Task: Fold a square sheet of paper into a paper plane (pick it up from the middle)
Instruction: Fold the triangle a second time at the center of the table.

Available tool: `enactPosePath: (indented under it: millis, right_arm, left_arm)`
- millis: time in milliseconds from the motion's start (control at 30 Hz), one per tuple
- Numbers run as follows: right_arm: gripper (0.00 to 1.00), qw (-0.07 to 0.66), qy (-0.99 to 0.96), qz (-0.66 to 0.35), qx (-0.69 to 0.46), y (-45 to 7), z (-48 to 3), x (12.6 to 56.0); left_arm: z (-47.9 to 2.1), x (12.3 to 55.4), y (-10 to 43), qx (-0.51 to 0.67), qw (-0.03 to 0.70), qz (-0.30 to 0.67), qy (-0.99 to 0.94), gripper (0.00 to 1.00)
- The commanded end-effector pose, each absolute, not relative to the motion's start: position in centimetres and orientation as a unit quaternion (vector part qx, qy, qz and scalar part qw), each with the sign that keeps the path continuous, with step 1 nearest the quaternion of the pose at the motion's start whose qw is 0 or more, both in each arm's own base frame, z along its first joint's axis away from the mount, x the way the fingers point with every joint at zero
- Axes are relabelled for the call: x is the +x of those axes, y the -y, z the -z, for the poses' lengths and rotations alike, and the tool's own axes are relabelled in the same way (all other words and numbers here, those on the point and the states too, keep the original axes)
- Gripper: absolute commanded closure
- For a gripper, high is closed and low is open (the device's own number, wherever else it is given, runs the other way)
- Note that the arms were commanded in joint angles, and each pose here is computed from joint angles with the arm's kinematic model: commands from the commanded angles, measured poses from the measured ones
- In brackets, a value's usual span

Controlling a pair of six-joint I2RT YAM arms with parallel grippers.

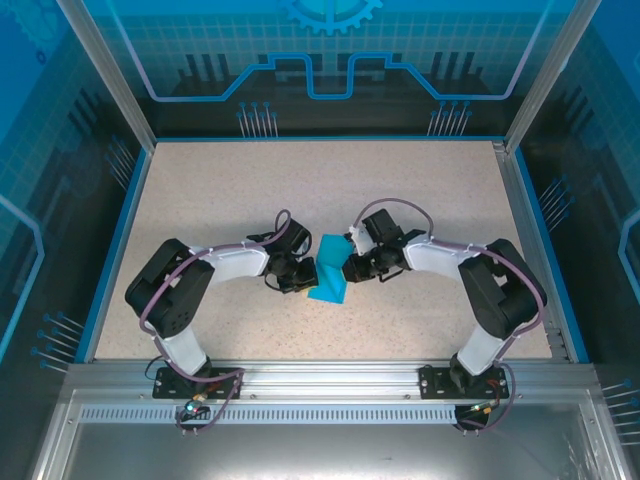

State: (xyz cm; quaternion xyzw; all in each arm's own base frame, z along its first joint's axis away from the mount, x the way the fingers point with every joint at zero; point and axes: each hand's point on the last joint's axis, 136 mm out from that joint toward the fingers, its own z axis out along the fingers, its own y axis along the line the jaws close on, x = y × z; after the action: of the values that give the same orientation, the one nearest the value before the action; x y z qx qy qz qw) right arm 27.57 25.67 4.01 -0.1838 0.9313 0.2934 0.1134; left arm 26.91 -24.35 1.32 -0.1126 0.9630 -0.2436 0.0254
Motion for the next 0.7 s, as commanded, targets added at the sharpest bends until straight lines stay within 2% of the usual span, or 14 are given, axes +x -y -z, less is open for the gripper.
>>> enactPosePath:
  millis: [0,667]
  right_arm:
    - [0.92,0.107,-0.935,-0.278,-0.192,-25.3,-3.8,28.2]
    - [0.91,0.083,-0.946,-0.244,-0.199,-24.7,-2.4,28.7]
  left_arm:
    - [-0.3,26.9,23.0,-0.118,0.021,0.208,-0.971,0.9]
    - [-0.2,26.7,22.9,-0.116,0.018,0.209,-0.971,0.89]
